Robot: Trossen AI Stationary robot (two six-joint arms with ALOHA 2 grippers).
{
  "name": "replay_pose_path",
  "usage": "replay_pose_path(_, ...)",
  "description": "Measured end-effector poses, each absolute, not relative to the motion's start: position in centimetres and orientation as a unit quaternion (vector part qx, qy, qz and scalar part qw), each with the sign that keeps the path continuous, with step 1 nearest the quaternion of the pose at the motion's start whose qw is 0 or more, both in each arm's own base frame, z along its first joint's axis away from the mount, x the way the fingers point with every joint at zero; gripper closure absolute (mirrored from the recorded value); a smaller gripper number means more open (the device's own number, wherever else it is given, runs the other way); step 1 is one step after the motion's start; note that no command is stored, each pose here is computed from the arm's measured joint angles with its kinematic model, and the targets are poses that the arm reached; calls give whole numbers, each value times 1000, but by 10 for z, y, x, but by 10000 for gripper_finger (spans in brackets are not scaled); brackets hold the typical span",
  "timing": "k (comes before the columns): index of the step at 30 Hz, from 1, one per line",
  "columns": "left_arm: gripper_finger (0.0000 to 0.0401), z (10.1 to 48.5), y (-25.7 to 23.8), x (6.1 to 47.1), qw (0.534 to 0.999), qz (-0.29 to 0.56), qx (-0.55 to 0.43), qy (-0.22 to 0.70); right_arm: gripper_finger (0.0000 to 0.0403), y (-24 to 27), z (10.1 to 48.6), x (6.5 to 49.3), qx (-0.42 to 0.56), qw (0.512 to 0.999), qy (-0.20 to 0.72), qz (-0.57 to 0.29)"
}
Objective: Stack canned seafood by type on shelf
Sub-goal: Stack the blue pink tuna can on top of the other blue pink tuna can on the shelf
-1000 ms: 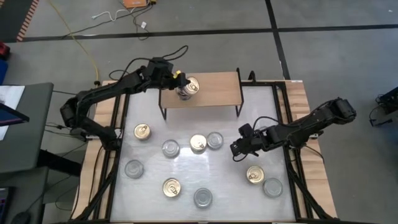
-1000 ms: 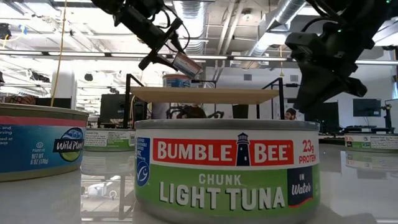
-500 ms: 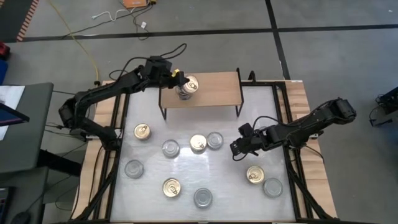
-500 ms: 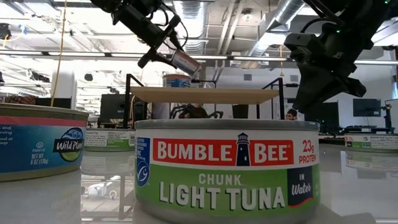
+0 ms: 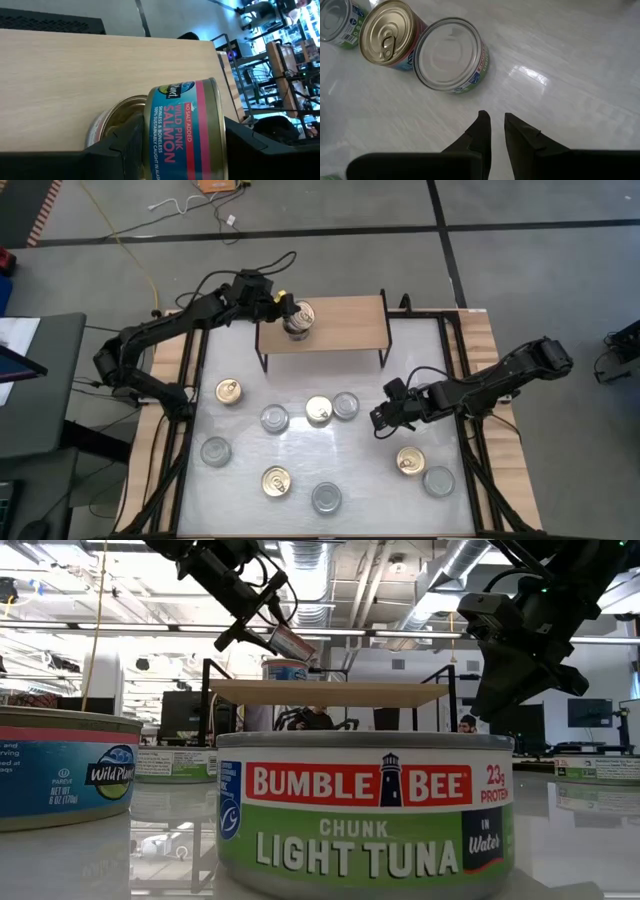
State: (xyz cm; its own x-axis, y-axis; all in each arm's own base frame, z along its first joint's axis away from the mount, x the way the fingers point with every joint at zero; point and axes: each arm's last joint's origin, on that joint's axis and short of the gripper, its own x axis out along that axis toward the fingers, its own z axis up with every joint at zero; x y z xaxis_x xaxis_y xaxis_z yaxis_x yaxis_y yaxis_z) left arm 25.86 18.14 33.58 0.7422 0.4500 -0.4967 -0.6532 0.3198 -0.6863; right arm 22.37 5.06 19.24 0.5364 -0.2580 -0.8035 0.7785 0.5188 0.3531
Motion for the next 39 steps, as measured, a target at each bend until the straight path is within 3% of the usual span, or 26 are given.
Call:
replay_pose_path(17, 185, 335, 177, 261, 800, 338, -483, 113, 321, 51, 192, 224, 365, 797, 355, -325)
replay_pose_path(29, 123, 333, 177, 261, 802, 339, -476, 122, 321, 51, 192, 224, 365, 797, 355, -325)
replay_pose_path(39, 120, 329, 176, 259, 794, 352, -476, 141, 321, 49, 192, 224, 362, 798, 356, -326)
